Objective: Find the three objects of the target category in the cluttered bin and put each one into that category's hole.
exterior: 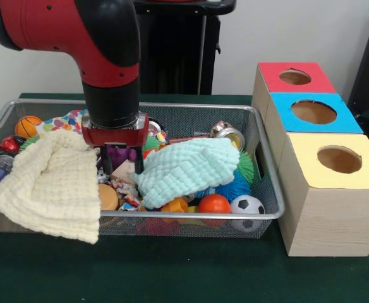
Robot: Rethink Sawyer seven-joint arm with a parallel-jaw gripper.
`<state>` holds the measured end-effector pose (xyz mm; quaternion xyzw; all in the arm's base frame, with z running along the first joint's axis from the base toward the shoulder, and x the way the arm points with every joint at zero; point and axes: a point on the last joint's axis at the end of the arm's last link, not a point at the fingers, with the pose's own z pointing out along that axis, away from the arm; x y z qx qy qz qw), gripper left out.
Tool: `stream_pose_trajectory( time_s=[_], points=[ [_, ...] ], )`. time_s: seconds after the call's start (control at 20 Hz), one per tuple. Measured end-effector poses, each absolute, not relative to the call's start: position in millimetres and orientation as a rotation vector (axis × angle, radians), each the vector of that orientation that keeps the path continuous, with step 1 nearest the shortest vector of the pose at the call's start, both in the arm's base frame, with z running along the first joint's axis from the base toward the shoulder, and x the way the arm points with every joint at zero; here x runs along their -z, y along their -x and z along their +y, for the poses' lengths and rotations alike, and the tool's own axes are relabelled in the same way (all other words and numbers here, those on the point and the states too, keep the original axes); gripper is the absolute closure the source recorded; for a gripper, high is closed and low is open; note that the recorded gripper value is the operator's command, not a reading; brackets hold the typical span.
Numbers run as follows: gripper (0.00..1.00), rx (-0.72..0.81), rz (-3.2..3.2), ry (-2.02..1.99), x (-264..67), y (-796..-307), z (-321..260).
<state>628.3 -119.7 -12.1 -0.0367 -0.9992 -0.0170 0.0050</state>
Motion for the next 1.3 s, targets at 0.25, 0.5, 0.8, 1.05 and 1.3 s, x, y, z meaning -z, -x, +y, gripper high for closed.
stream_pose_trajectory(
  time_s=[0.25, 0.5, 0.8, 1.05, 1.3],
  points=[
    [0.00, 0.066, -3.128, 0.153, 9.5, -630.2, -121.6],
    [0.00, 0.080, -3.127, 0.182, 7.5, -631.7, -122.0],
    [0.00, 0.085, -3.120, 0.223, 2.7, -637.7, -129.3],
    [0.00, 0.065, -3.100, 0.251, 23.9, -651.2, -148.6],
    [0.00, 0.049, -3.100, 0.282, 63.9, -667.6, -167.3]
  ],
)
